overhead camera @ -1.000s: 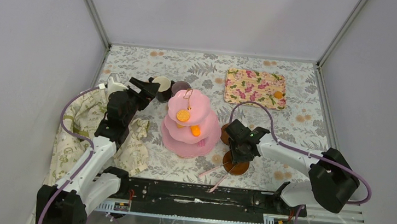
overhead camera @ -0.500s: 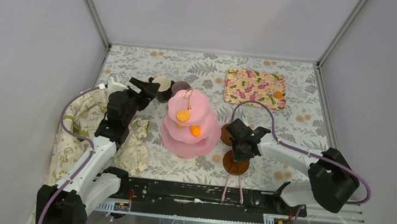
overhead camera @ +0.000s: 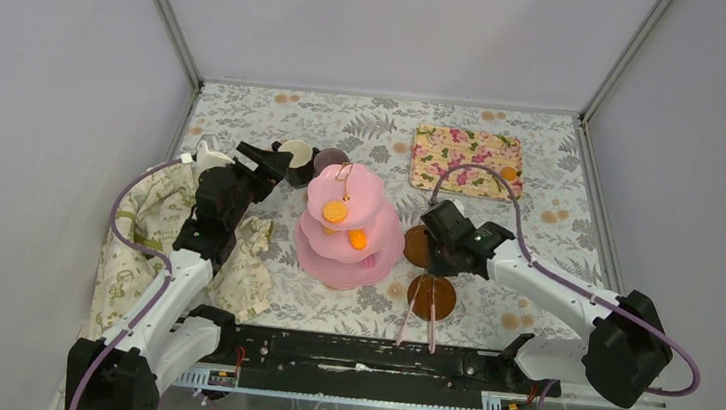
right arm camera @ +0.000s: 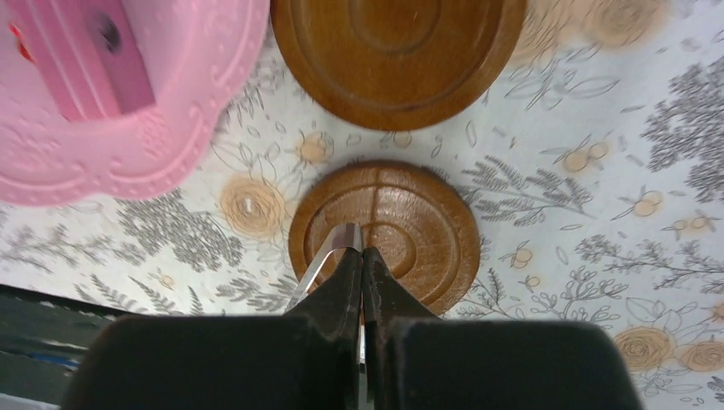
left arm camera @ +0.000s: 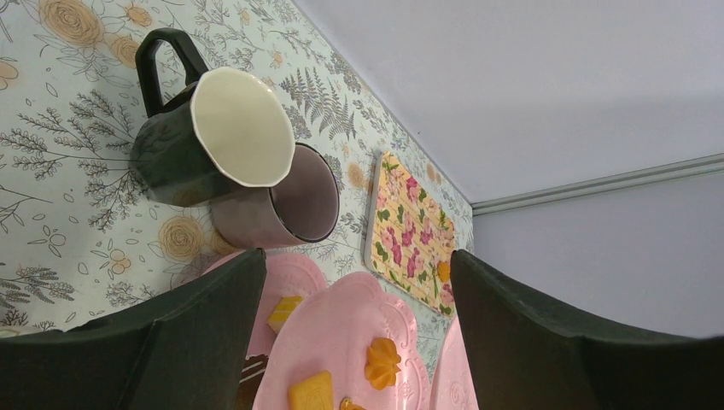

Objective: Serve the afternoon tea
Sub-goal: Pick up the clamp from the coaster, then place the clamp at the center of the board.

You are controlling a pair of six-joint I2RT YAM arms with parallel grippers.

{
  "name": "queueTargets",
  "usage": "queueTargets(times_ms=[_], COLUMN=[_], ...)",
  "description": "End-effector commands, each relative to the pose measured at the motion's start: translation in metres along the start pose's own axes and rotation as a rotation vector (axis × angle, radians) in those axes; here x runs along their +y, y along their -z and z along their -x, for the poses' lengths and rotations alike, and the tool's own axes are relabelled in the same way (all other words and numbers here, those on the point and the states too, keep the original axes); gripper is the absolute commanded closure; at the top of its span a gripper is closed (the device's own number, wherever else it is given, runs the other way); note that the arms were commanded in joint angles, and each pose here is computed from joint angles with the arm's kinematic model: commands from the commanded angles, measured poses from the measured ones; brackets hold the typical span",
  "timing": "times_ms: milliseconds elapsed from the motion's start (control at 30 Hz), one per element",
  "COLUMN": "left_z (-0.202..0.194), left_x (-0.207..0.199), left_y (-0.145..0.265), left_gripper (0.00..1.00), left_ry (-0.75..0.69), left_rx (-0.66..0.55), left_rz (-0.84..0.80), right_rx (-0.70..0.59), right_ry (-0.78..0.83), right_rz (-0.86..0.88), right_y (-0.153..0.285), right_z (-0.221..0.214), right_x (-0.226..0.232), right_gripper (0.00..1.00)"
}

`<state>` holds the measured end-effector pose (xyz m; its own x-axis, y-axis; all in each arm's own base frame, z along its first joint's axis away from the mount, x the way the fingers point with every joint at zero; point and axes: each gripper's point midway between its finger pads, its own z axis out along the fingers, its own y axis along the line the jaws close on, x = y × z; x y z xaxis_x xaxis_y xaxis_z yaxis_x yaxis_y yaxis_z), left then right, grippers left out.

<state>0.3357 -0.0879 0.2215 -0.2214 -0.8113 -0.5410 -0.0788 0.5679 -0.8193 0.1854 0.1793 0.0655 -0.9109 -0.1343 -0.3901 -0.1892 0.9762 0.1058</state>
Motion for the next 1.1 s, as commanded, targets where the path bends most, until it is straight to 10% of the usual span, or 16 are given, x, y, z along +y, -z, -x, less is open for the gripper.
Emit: queueTargets(times_ms=[0, 567, 1067], left_z=[0.007, 0.010, 0.012], left_x=[-0.003, -0.014, -0.017], left_y=[0.000, 0.004, 0.010], left_gripper=[0.14, 0.14, 0.14], left_ry=[-0.007, 0.004, 0.001], left_rx=[-0.028, -0.029, -0.031], left_rz=[-0.013, -0.042, -0.050], right_rx=[-0.122, -0.314, -0.363], right_ry=[-0.071, -0.783, -1.451], right_rz=[-0.028, -0.205, -0.475], right_y=[0.023, -0.005, -0.008], right_z=[0.042, 0.131, 0.114], right_x=[-0.010, -0.110, -0.186], right_gripper=[1.00, 1.00, 1.00])
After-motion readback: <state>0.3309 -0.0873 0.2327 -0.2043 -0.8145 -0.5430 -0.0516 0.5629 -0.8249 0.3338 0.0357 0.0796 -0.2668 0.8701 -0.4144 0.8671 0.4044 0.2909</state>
